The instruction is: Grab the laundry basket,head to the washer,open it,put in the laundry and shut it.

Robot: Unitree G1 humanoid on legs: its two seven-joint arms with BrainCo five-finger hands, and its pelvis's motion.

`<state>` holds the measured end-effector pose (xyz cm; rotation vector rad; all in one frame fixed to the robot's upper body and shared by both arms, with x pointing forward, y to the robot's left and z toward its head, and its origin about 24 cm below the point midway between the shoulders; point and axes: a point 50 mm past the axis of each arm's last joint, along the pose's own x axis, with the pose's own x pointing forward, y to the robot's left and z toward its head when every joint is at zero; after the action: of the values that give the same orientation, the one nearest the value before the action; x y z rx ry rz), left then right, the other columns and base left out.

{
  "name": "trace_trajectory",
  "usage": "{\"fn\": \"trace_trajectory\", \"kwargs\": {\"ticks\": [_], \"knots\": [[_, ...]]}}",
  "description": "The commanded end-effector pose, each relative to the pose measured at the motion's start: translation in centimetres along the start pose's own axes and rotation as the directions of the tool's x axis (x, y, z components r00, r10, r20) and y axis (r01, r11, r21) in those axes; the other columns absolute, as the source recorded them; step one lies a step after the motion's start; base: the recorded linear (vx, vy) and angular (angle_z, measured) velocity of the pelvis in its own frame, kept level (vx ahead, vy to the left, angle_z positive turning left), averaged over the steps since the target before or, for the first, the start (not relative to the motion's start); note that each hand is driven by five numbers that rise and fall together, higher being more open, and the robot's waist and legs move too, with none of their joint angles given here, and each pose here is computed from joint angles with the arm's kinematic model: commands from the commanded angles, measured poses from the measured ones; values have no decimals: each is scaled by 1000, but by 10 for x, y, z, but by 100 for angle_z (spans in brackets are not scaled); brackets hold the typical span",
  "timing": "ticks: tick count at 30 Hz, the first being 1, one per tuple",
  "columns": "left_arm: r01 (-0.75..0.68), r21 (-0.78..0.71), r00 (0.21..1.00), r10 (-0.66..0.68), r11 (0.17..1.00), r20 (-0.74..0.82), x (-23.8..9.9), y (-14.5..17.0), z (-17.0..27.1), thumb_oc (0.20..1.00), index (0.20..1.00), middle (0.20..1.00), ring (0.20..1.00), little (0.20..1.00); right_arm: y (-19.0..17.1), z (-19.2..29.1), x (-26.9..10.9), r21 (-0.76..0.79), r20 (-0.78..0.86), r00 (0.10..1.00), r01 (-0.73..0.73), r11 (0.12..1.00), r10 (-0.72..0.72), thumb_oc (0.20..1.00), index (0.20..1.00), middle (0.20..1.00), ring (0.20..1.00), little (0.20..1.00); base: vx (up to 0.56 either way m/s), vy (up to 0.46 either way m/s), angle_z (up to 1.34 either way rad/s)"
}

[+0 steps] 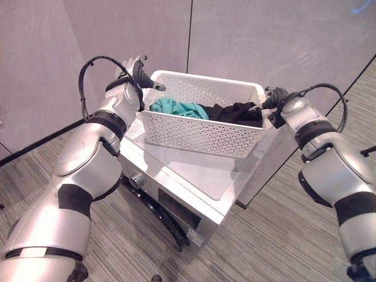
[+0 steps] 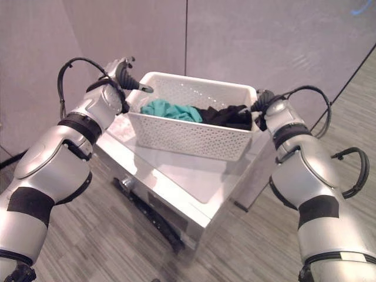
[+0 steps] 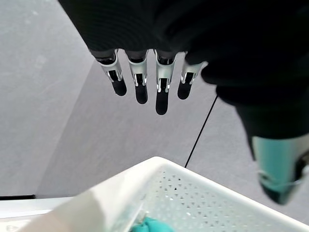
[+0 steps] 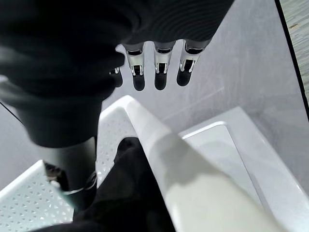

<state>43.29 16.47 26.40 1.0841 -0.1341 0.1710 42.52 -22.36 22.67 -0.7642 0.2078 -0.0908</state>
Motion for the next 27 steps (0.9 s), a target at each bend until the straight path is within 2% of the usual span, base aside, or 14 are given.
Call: {"fn": "trace_trajectory", "kwargs": {"ticks": [1,3,6,7,11,12,13,15,17,18,19,21,24,27], "knots": [[-235,-89,971,239,968,32,4,84,7,1000,1000,1000,1000,1000,-57,35,-13,121,145,976,148,982,-165,1000,1000,1000,1000,1000,35,-1,-9],[-298,-253,941,328,920,85,-3,114,7,1000,1000,1000,1000,1000,-89,44,-26,239,247,940,177,955,-236,1000,1000,1000,1000,1000,14,1,-15],[-356,-304,907,405,884,116,-13,138,-2,1000,1000,1000,1000,1000,-111,38,-38,281,296,909,211,936,-294,1000,1000,1000,1000,1000,14,-2,-7],[-429,-325,858,493,843,143,-30,162,-20,1000,1000,1000,1000,1000,-130,22,-52,296,333,876,255,920,-350,1000,1000,1000,1000,1000,31,-6,-5],[-544,-264,800,587,797,123,-62,190,-64,1000,1000,1000,1000,1000,-146,-13,-78,305,374,835,299,904,-403,1000,1000,1000,1000,1000,44,3,-6],[-619,-186,764,640,763,80,-91,204,-103,1000,1000,1000,1000,1000,-154,-53,-99,300,351,823,353,886,-447,1000,1000,1000,1000,1000,68,8,-9],[-616,-186,768,636,766,79,-92,201,-104,1000,1000,1000,1000,1000,-153,-55,-100,298,348,825,353,887,-445,1000,1000,1000,1000,1000,83,9,-4],[-664,-87,747,663,743,-38,-138,196,-165,1000,1000,1000,1000,1000,-149,-122,-130,311,249,834,412,856,-492,1000,1000,1000,1000,1000,51,-5,-4],[-678,-14,724,665,735,-185,-179,181,-216,1000,1000,1000,1000,1000,-141,-163,-151,303,160,844,451,840,-511,1000,1000,1000,1000,1000,35,-15,-11],[-690,52,662,660,722,-355,-229,163,-263,1000,1000,1000,1000,1000,-129,-200,-173,283,59,845,496,821,-532,1000,1000,1000,1000,1000,53,-11,-20],[-689,56,662,658,723,-358,-233,163,-264,1000,1000,1000,1000,1000,-127,-200,-174,281,60,848,491,824,-526,1000,1000,1000,1000,1000,77,-11,-21],[-666,101,577,597,739,-558,-289,128,-308,1000,1000,1000,1000,1000,-105,-236,-196,256,-55,846,526,811,-531,1000,1000,1000,1000,1000,27,-14,-5],[-633,65,496,469,771,-731,-346,74,-335,1000,1000,1000,1000,1000,-66,-276,-219,249,-214,853,519,817,-477,1000,1000,1000,1000,1000,-8,-15,-5],[-612,-89,431,237,786,-871,-385,1,-347,1000,1000,1000,1000,1000,-7,-316,-235,306,-392,857,463,832,-333,1000,1000,1000,1000,1000,-49,-32,0]]}}
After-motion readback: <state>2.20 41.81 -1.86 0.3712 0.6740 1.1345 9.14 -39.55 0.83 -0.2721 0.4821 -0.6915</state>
